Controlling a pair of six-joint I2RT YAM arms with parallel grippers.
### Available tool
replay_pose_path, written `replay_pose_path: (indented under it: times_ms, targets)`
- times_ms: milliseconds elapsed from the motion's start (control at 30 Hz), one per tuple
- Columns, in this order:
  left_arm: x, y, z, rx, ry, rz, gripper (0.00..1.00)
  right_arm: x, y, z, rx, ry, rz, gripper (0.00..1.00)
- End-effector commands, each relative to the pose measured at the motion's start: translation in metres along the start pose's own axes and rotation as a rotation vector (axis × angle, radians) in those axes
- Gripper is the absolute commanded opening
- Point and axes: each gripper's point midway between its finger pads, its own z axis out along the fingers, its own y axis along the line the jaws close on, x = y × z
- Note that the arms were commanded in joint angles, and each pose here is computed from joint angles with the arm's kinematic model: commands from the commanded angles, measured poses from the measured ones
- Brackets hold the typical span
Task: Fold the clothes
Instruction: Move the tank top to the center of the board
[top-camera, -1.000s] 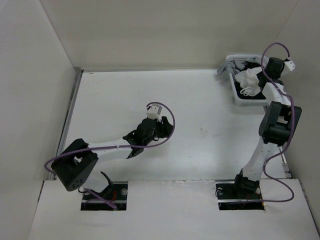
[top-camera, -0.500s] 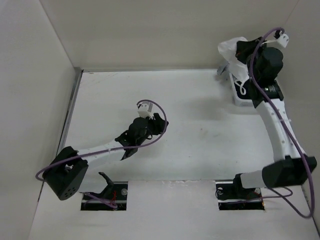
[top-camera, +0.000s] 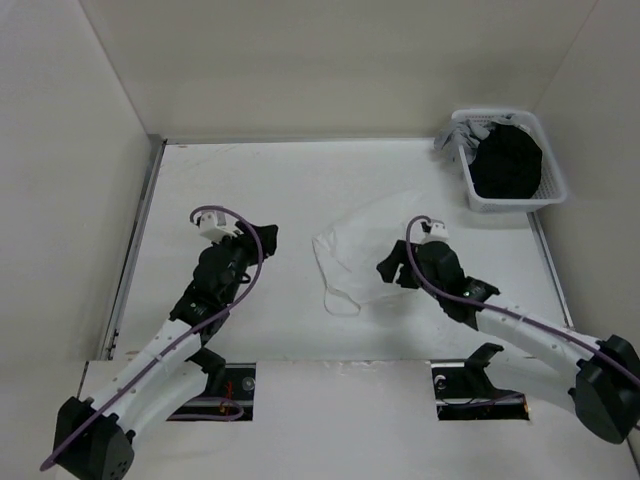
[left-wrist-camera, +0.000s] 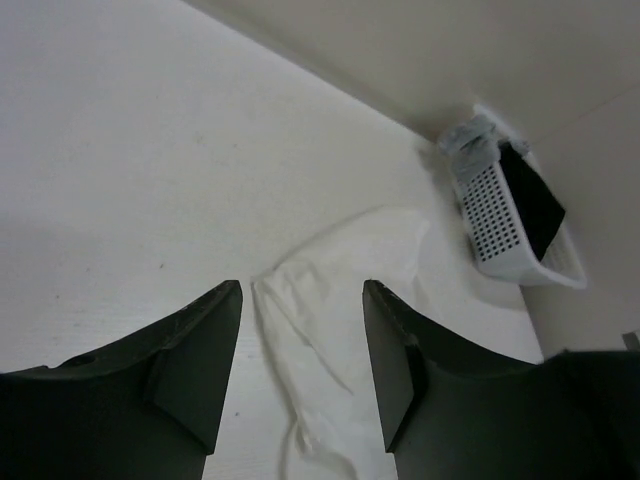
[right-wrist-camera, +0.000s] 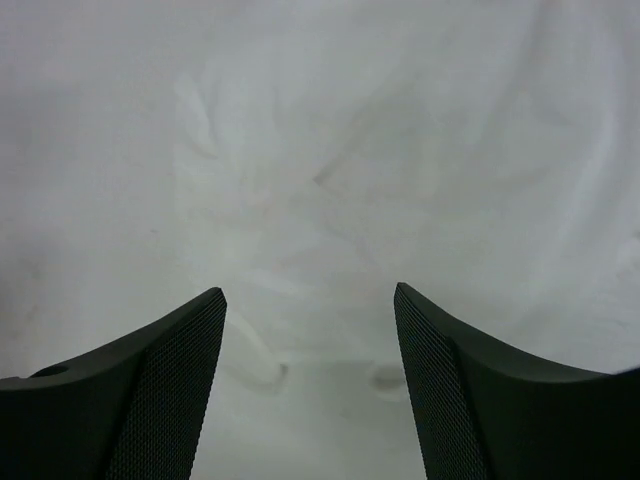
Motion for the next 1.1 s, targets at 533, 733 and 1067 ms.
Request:
replay_pose_path:
  times_ms: [533,733,1067]
  targets:
    - [0.169,0.006,0.034,-0.081,0.515,0.208,0.46,-0.036,-0.088,0.014,0.321,-0.123,0.143,0.51]
    - [0.159,-0.027,0.049,-0.028,0.473,0.167,0.4,-0.07,-0.09,0.042,0.314,-0.166,0.118,0.54]
    - [0.22,-0.061,0.058,-0.09,0.631,-0.122,0.19,-0.125,-0.098,0.099,0.29,-0.227,0.182,0.41]
